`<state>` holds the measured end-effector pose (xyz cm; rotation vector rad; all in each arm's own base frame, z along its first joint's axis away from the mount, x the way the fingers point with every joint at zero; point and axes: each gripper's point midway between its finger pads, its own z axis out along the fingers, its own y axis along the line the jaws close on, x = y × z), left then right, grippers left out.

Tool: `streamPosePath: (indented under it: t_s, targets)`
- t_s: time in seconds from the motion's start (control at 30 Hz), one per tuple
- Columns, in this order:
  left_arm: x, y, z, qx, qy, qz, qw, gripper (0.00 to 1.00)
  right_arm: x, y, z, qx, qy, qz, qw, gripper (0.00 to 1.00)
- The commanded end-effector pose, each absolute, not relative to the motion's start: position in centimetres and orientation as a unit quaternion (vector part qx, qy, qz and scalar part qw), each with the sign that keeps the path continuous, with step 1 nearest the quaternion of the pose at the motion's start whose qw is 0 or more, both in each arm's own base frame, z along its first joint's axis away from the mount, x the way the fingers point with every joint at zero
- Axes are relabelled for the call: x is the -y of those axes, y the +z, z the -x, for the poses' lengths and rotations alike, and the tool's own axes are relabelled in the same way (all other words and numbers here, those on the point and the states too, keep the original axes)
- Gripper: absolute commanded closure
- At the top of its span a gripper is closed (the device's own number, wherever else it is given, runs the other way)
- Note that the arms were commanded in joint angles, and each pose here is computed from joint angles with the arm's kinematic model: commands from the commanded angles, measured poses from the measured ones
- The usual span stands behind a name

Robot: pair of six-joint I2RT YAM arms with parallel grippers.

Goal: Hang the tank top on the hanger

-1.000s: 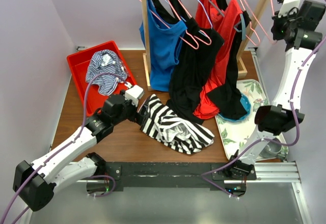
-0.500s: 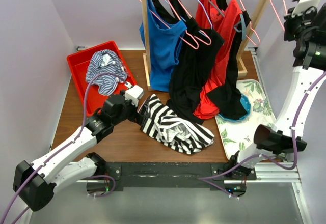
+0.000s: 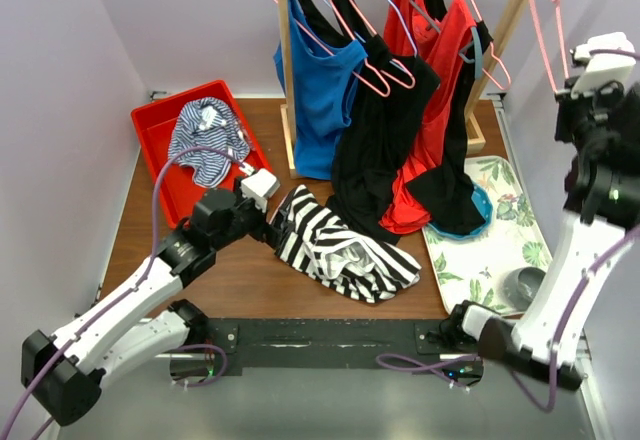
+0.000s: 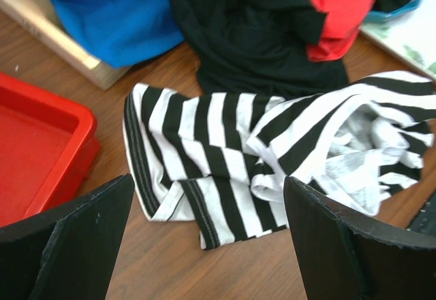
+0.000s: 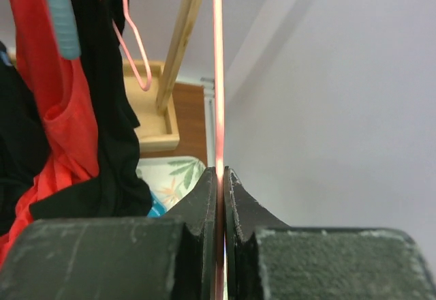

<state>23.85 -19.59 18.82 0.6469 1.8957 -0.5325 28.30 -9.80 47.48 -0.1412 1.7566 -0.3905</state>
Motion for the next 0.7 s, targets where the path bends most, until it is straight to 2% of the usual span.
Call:
streamPosePath:
  t_s: [0.0,0.13,0.3,0.5,0.67]
  targets:
    - [20.8,22.4,-23.3,-0.729,-0.262,-0.296,0.559,0.03,8.4,50.8,-23.8,-0.724,-0.193,0.042,0.661,1.00]
    - [21.0,26.4,-23.3,-0.696,-0.271,-0.297,0.595,0.03,6.5,52.4,-20.0,-0.702,-0.200,0.052,0.681,1.00]
    - [20.6,33.1,-23.4,-0.641,-0.259,-0.307,0.654,0.02,2.4,53.6,-16.9,-0.682,-0.155,0.103,0.707,1.00]
    - [19.4,38.5,-22.2,-0.581,-0.226,-0.337,0.706,0.02,-2.1,52.2,-16.3,-0.679,-0.062,0.178,0.710,1.00]
    - [17.3,40.7,-20.5,-0.544,-0.179,-0.359,0.737,0.00,-4.9,50.4,-16.1,-0.677,0.003,0.240,0.695,1.00]
